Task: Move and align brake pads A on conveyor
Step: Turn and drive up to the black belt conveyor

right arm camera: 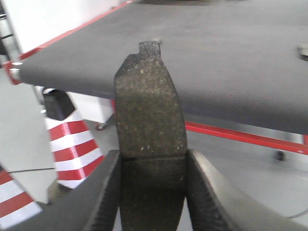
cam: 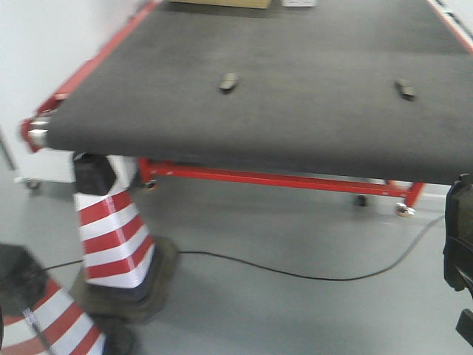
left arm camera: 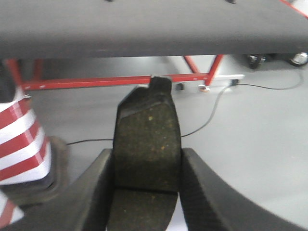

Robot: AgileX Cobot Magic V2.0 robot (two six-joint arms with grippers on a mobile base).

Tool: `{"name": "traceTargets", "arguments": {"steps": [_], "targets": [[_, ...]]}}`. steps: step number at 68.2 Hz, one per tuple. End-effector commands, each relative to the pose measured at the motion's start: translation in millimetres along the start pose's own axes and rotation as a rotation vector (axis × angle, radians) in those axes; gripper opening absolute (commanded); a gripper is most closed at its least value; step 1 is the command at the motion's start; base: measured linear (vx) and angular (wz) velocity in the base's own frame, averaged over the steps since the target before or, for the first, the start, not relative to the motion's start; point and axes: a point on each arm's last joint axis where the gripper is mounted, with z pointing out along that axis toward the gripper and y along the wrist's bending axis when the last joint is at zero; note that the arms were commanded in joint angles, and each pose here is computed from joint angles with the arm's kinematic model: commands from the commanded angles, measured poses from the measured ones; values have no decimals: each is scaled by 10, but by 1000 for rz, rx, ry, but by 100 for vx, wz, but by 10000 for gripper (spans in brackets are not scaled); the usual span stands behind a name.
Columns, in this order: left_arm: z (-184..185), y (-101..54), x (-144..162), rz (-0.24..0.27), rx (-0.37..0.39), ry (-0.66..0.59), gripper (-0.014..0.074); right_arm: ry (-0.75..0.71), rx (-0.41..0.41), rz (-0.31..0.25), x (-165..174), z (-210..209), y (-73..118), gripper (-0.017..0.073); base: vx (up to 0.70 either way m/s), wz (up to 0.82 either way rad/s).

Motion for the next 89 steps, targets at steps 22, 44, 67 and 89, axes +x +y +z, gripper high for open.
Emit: {"name": "traceTargets", "arguments": {"steps": [22,44,67,89], "targets": [[-40,-38,-159,-8,32,-108,-6,-120,-22,-18,-189,-39,26,-4,13,-29],[-40,-38,-159,-8,32,-108,-6,-120,-22,-18,-189,-39,26,-4,22,-12],[-40,-38,-159,-8,32,-108,-6,-121,-23,-17,-190,-39,26,-4,34,-8],[-40,-38,-159,-8,32,-108,-6,-121,-23,-17,-190,-39,26,-4,36,-7]]}}
